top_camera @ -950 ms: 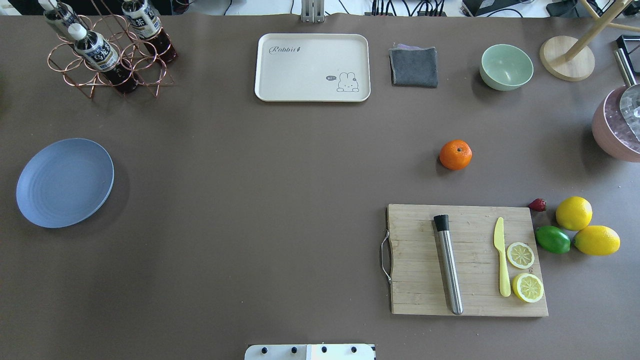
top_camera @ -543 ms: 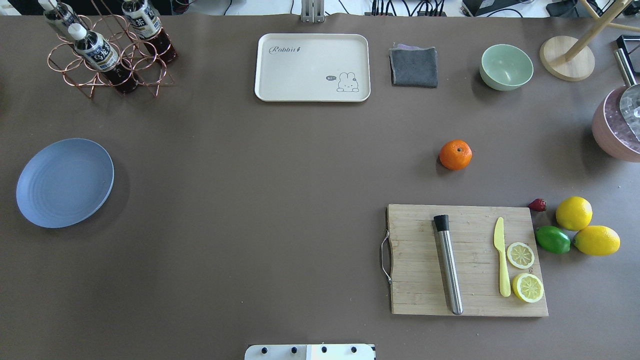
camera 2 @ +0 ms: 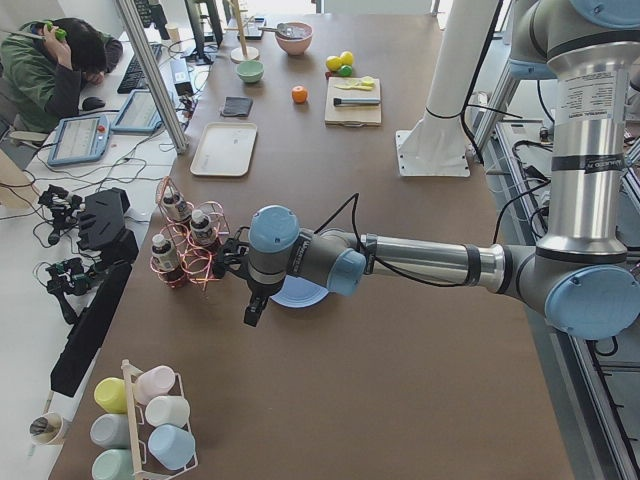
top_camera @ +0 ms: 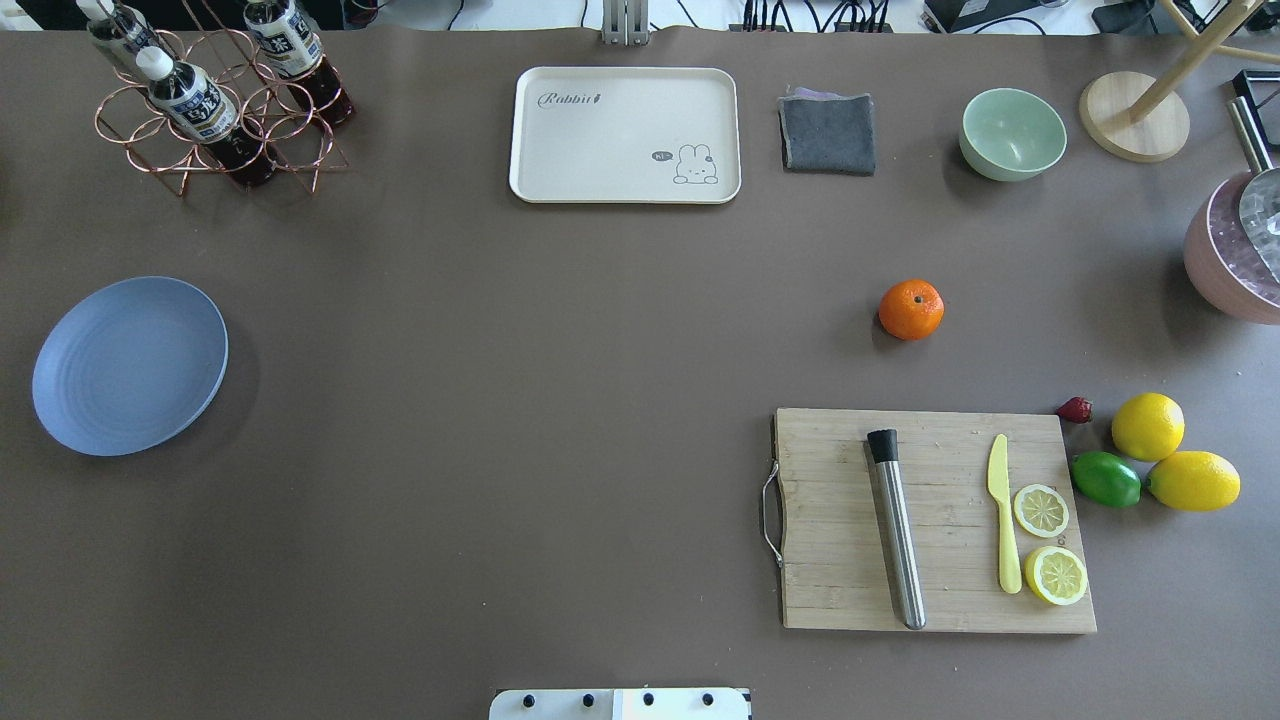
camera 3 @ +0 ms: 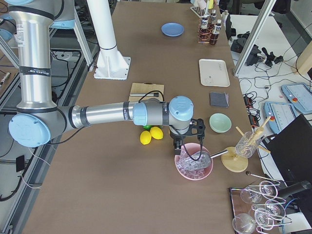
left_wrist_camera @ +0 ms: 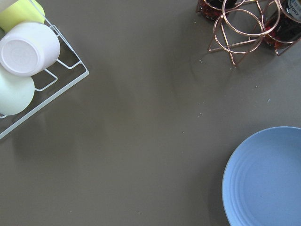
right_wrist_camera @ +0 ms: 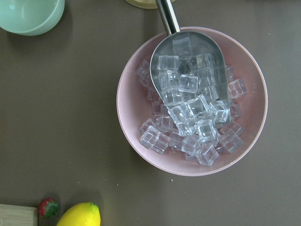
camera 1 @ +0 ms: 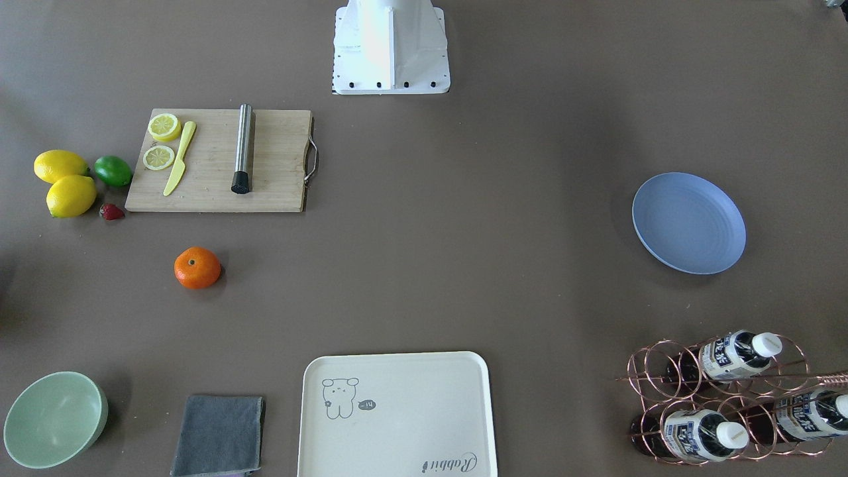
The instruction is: Pick orange to plate
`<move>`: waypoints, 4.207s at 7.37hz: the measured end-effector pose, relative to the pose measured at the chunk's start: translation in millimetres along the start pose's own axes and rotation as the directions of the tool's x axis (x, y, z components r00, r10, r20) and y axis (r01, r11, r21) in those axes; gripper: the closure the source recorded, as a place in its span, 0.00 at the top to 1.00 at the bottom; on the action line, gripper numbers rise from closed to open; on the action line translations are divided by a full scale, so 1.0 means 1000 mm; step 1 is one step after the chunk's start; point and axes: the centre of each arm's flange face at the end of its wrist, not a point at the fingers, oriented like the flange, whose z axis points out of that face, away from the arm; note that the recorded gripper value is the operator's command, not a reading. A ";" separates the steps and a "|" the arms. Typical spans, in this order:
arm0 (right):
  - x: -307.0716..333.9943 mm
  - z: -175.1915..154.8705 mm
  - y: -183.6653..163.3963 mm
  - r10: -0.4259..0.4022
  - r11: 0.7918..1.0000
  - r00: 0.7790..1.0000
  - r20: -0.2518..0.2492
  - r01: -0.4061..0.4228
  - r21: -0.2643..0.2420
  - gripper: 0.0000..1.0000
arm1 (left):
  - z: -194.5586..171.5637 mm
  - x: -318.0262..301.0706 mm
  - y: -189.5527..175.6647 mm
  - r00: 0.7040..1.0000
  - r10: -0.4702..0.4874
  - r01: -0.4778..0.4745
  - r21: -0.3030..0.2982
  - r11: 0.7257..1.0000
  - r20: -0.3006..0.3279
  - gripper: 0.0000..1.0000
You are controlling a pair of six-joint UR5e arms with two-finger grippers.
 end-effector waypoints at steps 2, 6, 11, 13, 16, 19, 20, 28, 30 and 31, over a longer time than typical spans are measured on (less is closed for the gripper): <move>-0.042 0.017 -0.019 0.026 1.000 1.000 0.008 -0.026 0.015 1.00 | 0.041 0.010 0.006 0.996 -0.057 0.058 0.007 0.998 -0.063 0.98; -0.093 0.040 -0.032 0.067 0.996 0.997 0.026 -0.068 0.050 1.00 | 0.115 0.034 0.029 0.986 -0.094 0.094 -0.007 0.996 -0.138 0.98; -0.123 0.051 -0.037 0.087 0.994 0.996 0.034 -0.089 0.064 1.00 | 0.174 0.068 0.044 0.993 -0.003 -0.003 -0.044 0.999 -0.115 0.98; -0.134 0.054 -0.039 0.092 0.993 0.995 0.035 -0.095 0.076 1.00 | 0.187 0.076 0.048 0.993 0.012 -0.020 -0.067 0.998 -0.120 0.97; -0.140 0.054 -0.041 0.097 0.991 0.995 0.029 -0.099 0.088 1.00 | 0.197 0.075 0.052 0.992 0.015 -0.025 -0.081 0.996 -0.123 0.01; -0.146 0.055 -0.042 0.088 0.992 0.996 0.026 -0.090 0.088 1.00 | 0.196 0.078 0.050 0.991 0.014 -0.025 -0.081 0.996 -0.133 0.00; -0.147 0.056 -0.042 0.086 0.992 0.996 0.026 -0.088 0.087 1.00 | 0.194 0.082 0.046 0.991 0.002 -0.013 -0.077 0.997 -0.137 0.00; -0.248 0.081 -0.060 0.083 0.992 0.996 0.032 -0.086 0.092 1.00 | 0.125 0.275 -0.019 0.904 -0.249 0.235 -0.083 0.968 -0.348 0.00; -0.273 0.092 -0.058 0.098 0.991 0.995 0.031 -0.100 0.088 1.00 | 0.140 0.373 -0.027 0.887 -0.304 0.294 -0.082 0.952 -0.347 0.00; -0.279 0.096 -0.056 0.097 0.991 0.995 0.028 -0.099 0.086 1.00 | 0.145 0.425 -0.036 0.884 -0.330 0.323 -0.079 0.943 -0.331 0.00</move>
